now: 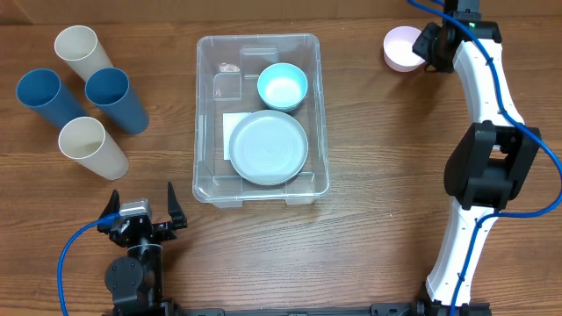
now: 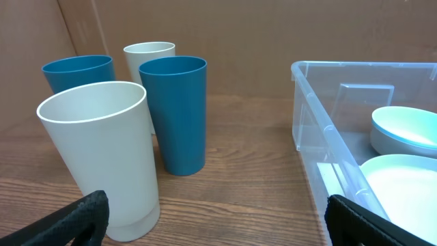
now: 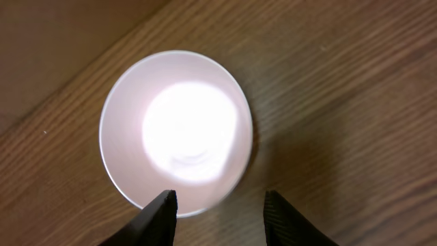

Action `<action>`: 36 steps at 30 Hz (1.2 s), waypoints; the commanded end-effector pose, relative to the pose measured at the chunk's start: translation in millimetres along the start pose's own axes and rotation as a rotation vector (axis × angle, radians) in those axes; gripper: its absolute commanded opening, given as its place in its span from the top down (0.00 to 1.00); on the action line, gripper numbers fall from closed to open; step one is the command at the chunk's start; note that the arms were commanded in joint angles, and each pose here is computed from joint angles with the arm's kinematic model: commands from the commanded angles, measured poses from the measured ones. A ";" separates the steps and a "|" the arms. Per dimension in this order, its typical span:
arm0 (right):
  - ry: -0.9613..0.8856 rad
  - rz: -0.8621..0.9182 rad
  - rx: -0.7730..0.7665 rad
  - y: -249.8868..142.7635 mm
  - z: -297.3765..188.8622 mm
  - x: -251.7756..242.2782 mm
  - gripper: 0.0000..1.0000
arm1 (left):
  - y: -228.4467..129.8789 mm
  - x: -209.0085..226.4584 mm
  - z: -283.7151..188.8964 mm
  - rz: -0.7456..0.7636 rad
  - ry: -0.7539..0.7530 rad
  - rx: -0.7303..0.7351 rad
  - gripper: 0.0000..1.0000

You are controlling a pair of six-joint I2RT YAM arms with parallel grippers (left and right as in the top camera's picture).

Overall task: Pack container
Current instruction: 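Grasp the pink bowl rim with the right gripper, then nest the pink bowl onto the bowls in the bin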

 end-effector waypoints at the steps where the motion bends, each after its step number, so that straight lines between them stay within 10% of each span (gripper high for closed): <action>1: 0.004 0.003 0.004 -2.7 15.6 0.2 0.57 | -0.5 1.1 -0.2 0.013 0.006 -0.003 0.00; 8: -0.032 0.005 0.077 -23.6 56.6 -8.3 0.61 | -0.5 1.1 -0.2 0.013 0.006 -0.003 0.00; 13: -0.050 0.030 0.069 -23.0 56.6 -10.0 0.90 | -0.5 1.1 -0.2 0.013 0.006 -0.003 0.00; 19: -0.082 0.026 0.132 -30.1 47.2 -13.6 0.96 | -0.5 1.1 -0.2 0.013 0.006 -0.003 0.00; 29: 0.078 -0.044 -0.075 13.8 -144.0 12.7 0.96 | -0.5 1.1 -0.2 0.013 0.006 -0.003 0.00; 36: 0.300 -0.336 -0.104 -55.2 -252.1 104.0 0.96 | -0.5 1.1 -0.2 0.013 0.006 -0.003 0.00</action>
Point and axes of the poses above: each gripper's point midway between its finger pads, its own z axis out along the fingers, its own x axis along the line the jaws close on, y = z × x, the point moved 8 cm from there along -z, back along the fingers, and after that the axes turned 3 degrees about -z, right-handed, at the moved point
